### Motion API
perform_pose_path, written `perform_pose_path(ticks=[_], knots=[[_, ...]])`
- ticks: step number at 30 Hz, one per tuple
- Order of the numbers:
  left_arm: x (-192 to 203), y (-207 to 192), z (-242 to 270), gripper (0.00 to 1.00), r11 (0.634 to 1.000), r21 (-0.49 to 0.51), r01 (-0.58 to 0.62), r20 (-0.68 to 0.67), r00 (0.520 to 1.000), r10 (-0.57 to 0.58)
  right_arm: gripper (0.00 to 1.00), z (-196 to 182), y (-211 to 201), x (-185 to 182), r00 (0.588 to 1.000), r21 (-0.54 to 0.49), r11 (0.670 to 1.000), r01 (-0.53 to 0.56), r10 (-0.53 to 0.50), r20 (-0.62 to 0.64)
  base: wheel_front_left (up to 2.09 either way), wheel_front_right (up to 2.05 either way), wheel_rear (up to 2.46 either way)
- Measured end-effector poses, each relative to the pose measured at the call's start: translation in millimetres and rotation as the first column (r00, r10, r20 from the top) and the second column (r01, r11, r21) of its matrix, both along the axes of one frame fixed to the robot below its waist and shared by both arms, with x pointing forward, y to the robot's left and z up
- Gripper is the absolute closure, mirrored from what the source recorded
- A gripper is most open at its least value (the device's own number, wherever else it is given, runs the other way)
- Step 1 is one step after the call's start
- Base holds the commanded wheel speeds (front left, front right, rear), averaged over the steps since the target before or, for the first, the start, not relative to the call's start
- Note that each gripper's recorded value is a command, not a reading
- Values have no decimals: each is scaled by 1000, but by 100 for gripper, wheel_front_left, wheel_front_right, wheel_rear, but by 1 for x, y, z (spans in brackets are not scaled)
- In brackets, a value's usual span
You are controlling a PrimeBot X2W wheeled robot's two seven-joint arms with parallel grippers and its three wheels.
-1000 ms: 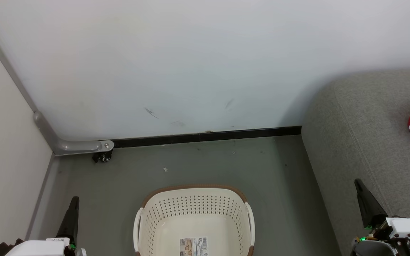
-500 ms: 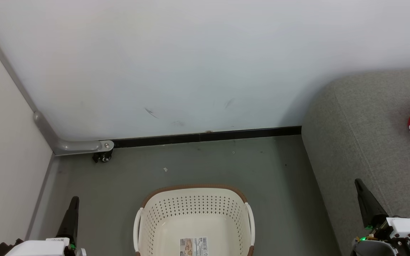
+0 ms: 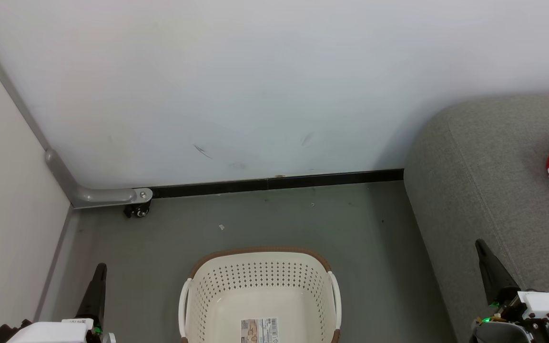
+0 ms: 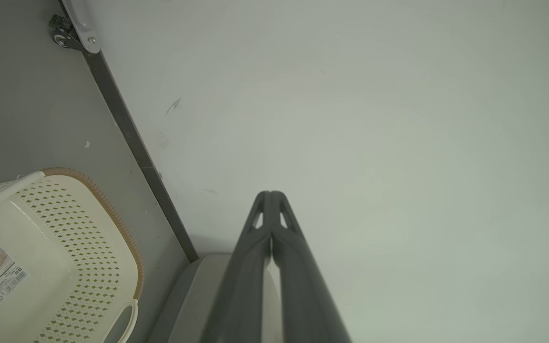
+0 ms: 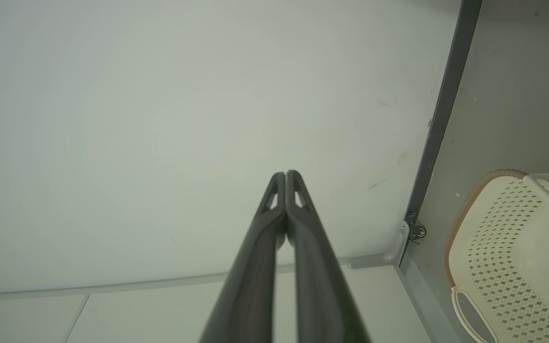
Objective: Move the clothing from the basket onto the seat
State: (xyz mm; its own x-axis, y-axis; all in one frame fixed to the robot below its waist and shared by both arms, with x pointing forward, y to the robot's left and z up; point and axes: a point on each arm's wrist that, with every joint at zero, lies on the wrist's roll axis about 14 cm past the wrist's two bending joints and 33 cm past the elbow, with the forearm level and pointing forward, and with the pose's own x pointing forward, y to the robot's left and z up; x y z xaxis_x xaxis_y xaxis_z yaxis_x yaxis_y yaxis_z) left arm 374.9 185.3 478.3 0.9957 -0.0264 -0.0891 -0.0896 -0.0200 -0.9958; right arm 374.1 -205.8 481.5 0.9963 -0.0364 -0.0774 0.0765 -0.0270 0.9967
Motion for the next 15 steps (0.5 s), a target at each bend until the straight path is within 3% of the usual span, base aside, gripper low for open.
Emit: perform_pose_path(ticks=[15], knots=[[0,0,0,100,1000,0,0,0,1000,0,100,0,0,0,1000,1,1000,2,-2,0,0,0,0]])
